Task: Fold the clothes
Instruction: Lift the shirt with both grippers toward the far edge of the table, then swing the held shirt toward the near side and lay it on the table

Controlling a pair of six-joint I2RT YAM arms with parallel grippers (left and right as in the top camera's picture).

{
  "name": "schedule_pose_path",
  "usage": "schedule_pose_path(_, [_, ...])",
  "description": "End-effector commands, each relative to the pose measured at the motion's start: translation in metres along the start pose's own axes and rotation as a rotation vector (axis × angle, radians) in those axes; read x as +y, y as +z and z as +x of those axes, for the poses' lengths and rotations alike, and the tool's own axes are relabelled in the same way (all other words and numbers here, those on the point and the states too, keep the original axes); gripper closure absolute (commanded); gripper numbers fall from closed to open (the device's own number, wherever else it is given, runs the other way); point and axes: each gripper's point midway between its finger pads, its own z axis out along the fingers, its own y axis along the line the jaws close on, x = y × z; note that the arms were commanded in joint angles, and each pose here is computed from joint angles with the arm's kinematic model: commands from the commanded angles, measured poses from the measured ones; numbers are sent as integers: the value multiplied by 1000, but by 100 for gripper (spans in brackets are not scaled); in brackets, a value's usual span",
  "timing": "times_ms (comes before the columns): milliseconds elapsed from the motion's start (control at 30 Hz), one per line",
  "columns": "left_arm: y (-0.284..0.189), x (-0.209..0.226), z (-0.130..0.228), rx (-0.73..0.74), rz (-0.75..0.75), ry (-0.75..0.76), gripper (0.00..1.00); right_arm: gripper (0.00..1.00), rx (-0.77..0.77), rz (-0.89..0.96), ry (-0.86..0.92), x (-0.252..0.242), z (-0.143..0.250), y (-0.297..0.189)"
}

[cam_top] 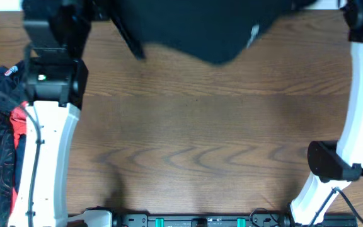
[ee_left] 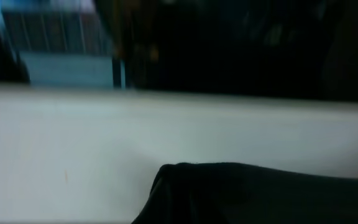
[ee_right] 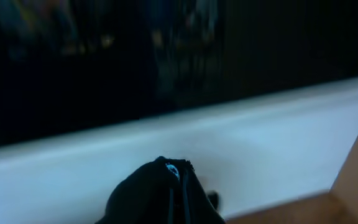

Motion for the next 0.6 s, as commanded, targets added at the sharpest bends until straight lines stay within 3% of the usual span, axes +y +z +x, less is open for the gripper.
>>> schedule_pose_path(0, [-18, 2, -42, -92, -27, 52, 94, 99, -55, 49, -16, -17, -25, -22])
schedule_pose_path(200, [3, 9, 13, 88, -42, 47, 94, 99, 205, 88, -31, -24, 51, -3])
schedule_pose_path(400, [36, 7, 128, 427, 18, -7, 94, 99, 563, 88, -56, -24, 159, 9])
schedule_pose_path(567, [34, -2, 196, 653, 66, -108, 94, 99, 827, 20, -49, -13, 231, -6])
